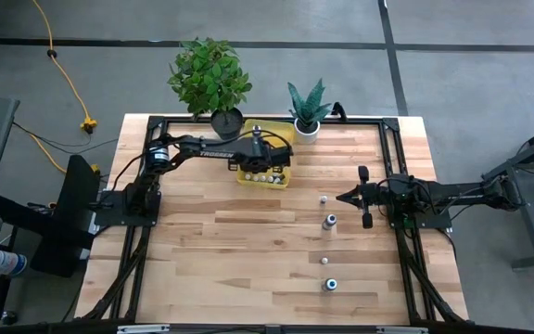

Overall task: Pick & Place food coloring
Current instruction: Put the small black food coloring bottle into the yellow bin

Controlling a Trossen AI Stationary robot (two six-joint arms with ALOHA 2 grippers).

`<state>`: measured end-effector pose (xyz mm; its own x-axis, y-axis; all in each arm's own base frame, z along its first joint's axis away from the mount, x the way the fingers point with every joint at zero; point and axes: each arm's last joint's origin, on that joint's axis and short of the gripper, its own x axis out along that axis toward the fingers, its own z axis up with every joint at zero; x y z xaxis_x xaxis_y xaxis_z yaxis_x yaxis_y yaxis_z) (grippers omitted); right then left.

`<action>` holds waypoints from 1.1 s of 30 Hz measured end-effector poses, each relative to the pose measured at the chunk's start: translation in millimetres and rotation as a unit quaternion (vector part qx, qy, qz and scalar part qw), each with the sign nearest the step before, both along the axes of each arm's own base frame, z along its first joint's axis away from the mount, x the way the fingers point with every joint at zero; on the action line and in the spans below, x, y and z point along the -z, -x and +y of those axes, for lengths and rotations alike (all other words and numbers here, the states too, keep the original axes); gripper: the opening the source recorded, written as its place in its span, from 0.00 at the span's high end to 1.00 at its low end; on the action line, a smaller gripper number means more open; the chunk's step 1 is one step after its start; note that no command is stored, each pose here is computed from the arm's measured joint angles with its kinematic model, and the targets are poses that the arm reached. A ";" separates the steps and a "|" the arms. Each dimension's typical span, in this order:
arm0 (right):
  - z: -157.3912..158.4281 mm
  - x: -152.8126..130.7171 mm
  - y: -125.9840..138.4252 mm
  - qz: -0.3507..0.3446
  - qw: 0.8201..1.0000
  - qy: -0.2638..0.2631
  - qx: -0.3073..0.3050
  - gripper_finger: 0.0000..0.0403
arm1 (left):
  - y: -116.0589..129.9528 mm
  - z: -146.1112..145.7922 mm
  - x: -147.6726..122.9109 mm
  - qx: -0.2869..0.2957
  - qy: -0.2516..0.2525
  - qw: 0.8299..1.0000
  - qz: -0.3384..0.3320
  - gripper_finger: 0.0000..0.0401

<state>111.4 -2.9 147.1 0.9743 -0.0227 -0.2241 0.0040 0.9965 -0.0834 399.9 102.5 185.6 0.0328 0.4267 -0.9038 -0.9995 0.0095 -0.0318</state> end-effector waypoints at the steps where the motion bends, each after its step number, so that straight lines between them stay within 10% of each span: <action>1: 0.0 0.0 0.0 0.000 1.000 0.000 0.000 1.00 | 0.8 -0.2 1.3 -0.006 0.001 1.000 0.000 0.87; 33: 0.0 0.0 0.0 0.000 1.000 0.000 0.000 1.00 | 0.0 0.8 -4.0 0.007 -0.017 1.000 -0.012 0.61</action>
